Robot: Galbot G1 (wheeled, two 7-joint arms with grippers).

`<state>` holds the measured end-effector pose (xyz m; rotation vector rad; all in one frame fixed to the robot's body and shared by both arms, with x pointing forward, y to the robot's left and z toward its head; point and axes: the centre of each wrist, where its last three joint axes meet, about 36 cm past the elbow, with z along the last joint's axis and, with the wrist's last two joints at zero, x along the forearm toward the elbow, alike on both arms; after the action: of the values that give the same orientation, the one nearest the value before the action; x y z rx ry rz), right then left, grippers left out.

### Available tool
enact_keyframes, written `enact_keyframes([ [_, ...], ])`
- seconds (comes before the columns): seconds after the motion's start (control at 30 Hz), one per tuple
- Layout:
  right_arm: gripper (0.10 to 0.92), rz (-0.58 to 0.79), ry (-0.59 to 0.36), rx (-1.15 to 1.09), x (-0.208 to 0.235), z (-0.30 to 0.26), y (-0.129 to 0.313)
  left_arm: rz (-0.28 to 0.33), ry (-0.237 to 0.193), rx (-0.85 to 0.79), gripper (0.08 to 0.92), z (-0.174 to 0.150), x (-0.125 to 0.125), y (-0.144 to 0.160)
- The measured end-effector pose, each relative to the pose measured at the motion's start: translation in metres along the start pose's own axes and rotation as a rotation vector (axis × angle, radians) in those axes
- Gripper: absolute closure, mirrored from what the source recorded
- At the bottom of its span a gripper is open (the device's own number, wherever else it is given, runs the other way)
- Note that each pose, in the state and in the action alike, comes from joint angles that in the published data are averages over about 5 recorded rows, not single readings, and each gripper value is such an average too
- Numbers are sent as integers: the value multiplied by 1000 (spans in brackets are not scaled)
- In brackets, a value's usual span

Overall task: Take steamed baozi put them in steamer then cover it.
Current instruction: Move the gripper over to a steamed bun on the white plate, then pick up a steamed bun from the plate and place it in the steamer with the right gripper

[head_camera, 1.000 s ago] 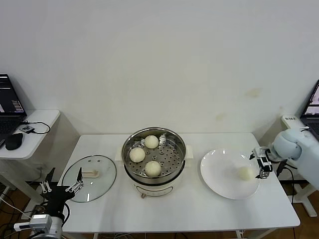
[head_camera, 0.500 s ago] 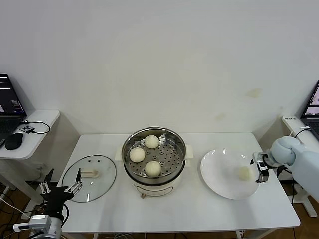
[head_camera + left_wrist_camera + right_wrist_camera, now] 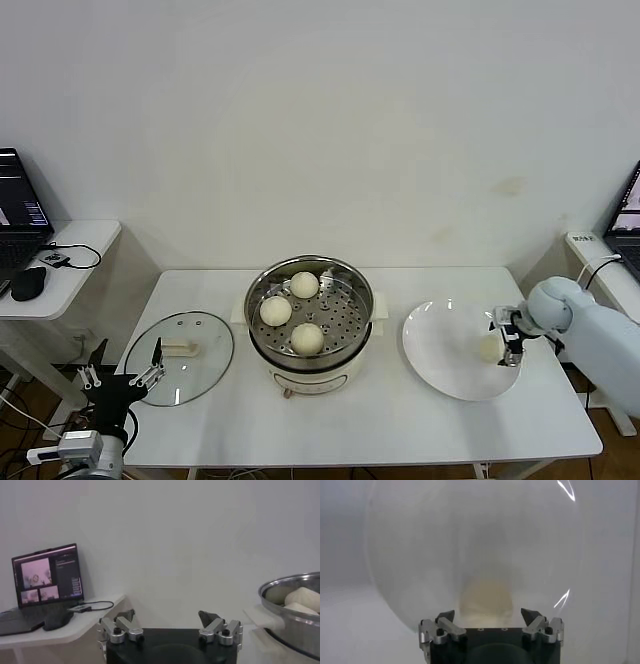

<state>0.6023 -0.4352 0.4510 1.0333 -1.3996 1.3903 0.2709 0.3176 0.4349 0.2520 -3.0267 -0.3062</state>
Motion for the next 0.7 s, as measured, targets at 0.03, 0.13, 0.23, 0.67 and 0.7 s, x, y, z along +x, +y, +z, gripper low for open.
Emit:
enact_keyframes([
  [0.03,238,-1,1,-1,-1,0,0,0,0,0,177,0,0,0],
  [0.13,282,-4,5,-3,-3,-1,-1,-1,0,1,177,0,0,0],
  [0.23,343,-6,4,-4,-4,-1,-1,-1,0,2,177,0,0,0],
  [0.67,403,-4,1,-7,16,0,-9,0,-10,2,177,-3,-1,0],
  [0.7,403,-1,0,-6,20,0,-11,1,-11,2,177,-3,-1,-1],
])
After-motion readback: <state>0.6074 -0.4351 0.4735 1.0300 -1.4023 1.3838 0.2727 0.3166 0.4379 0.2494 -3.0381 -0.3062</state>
